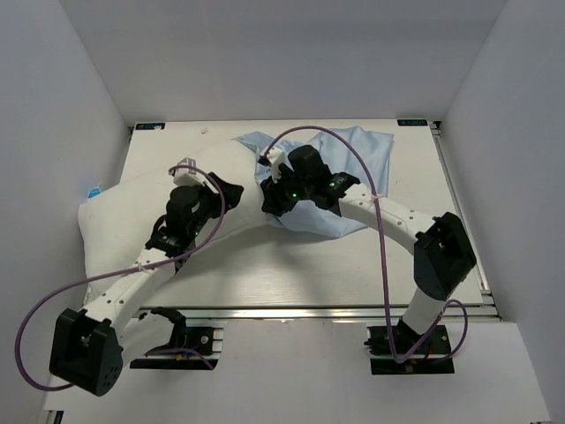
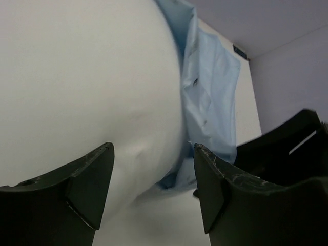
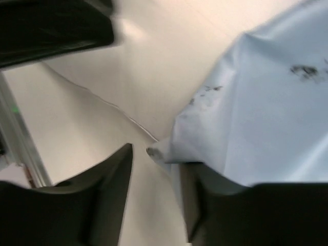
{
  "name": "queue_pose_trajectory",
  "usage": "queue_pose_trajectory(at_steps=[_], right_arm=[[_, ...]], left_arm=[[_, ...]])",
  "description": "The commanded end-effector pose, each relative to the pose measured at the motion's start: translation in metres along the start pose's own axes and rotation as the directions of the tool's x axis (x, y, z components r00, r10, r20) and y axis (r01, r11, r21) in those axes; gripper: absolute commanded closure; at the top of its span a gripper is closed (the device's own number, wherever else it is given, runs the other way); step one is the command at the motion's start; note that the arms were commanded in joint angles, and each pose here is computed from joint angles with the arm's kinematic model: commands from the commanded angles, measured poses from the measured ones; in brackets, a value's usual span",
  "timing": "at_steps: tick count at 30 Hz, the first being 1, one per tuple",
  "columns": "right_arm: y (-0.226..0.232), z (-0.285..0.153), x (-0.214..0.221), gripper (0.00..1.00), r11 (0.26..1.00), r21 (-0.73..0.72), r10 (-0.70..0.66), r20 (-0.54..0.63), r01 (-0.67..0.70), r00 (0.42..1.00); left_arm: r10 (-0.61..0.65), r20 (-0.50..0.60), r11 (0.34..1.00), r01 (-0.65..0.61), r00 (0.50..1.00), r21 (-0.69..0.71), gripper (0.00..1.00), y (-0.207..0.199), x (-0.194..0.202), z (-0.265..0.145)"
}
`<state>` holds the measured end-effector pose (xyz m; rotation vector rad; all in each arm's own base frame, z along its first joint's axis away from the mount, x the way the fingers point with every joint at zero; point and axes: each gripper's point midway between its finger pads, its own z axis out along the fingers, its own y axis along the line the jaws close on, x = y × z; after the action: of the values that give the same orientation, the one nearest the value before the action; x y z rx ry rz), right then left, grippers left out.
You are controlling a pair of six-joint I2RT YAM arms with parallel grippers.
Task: Put the pillow into the pillowcase
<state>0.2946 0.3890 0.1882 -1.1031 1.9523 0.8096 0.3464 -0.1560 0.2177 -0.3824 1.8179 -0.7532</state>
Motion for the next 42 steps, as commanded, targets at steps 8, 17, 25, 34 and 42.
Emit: queue_pose_trajectory(at_steps=[8, 17, 25, 34, 42], right_arm=[[-0.043, -0.072, -0.040, 0.39, 0.987, 0.085, -0.146, 0.136, 0.136, 0.980], [-0.085, -0.083, -0.127, 0.26, 0.952, 0.274, -0.220, 0.300, 0.136, 0.928], [-0.120, 0.006, -0.139, 0.26, 0.953, 0.303, -0.081, 0.255, 0.000, 0.964], [-0.136, 0.056, -0.111, 0.28, 0.941, 0.337, -0.106, 0.198, 0.034, 0.974], [-0.139, 0.063, -0.094, 0.44, 0.930, 0.366, -0.110, 0.164, 0.043, 0.980]], left_arm=[[0.174, 0.055, 0.973, -0.164, 0.983, -0.161, 0.20, 0.017, -0.037, -0.054], [0.328, 0.077, 0.908, -0.292, 0.942, -0.300, 0.18, 0.019, -0.080, -0.070], [0.369, 0.023, 0.850, -0.328, 0.929, -0.412, 0.10, 0.037, -0.107, -0.023], [0.302, -0.175, 0.877, -0.345, 0.937, -0.335, 0.05, 0.048, -0.103, 0.052], [0.242, -0.373, 0.912, -0.341, 0.896, -0.229, 0.04, 0.077, -0.036, 0.070]])
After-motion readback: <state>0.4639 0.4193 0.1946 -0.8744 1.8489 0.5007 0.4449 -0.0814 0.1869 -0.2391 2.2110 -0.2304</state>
